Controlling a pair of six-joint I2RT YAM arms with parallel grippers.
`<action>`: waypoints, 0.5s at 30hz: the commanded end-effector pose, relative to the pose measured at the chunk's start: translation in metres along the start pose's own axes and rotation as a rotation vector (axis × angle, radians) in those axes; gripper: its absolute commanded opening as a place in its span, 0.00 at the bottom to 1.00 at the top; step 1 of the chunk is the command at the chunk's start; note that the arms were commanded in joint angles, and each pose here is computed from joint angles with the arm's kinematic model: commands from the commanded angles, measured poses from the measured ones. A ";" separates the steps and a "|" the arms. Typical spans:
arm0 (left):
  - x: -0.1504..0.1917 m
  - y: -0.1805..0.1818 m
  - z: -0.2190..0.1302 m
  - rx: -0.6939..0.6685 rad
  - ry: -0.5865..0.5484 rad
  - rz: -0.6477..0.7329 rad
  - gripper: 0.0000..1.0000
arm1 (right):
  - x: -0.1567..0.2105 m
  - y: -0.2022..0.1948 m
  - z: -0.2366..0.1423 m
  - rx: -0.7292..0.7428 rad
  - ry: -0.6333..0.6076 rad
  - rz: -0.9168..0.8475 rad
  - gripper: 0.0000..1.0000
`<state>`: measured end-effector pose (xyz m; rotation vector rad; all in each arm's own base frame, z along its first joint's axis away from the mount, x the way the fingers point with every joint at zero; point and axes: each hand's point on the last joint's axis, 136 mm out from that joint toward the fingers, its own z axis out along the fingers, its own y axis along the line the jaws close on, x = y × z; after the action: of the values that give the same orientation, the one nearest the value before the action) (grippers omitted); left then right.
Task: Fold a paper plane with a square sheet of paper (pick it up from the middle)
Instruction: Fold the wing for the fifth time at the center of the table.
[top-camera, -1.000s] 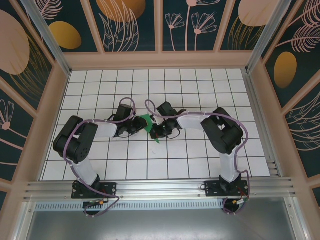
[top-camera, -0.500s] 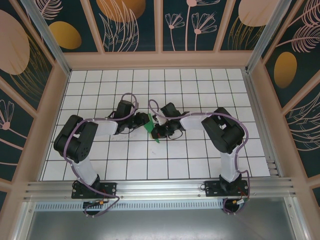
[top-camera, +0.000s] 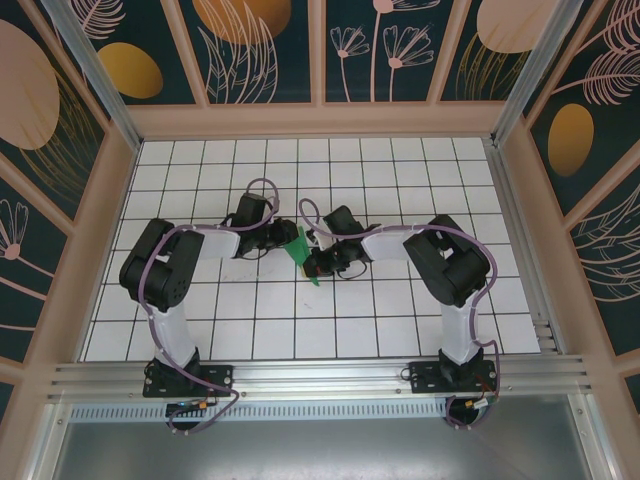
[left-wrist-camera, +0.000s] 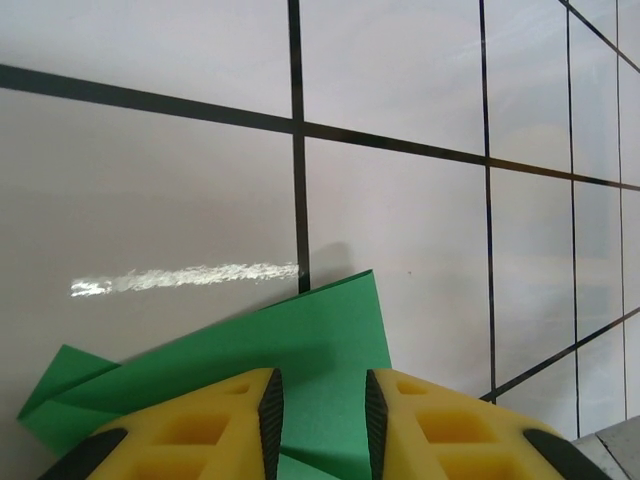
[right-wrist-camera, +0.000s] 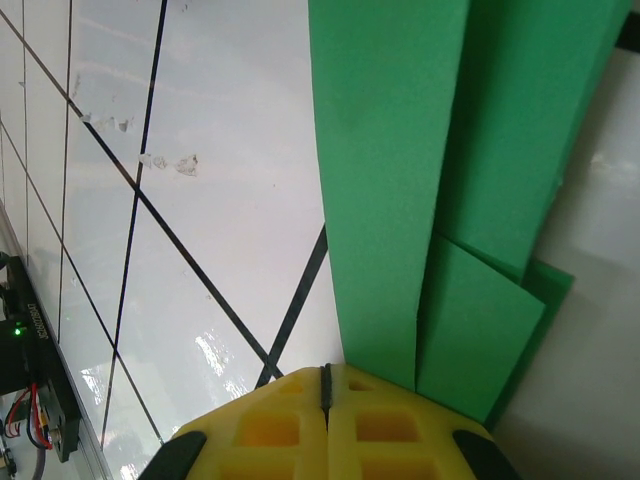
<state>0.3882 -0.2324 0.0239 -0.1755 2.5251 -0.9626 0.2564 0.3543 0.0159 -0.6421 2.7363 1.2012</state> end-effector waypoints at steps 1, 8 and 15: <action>-0.015 0.036 0.004 -0.113 -0.030 0.034 0.32 | 0.060 -0.058 0.005 0.178 0.153 0.172 0.04; -0.030 0.060 0.001 -0.171 -0.051 0.025 0.32 | 0.070 -0.065 0.002 0.193 0.165 0.192 0.04; -0.060 0.064 -0.007 -0.185 -0.106 0.025 0.32 | 0.063 -0.061 0.000 0.181 0.142 0.189 0.04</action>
<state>0.4056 -0.2212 0.0242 -0.1464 2.5450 -0.9742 0.2590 0.3522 0.0163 -0.6354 2.6965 1.2178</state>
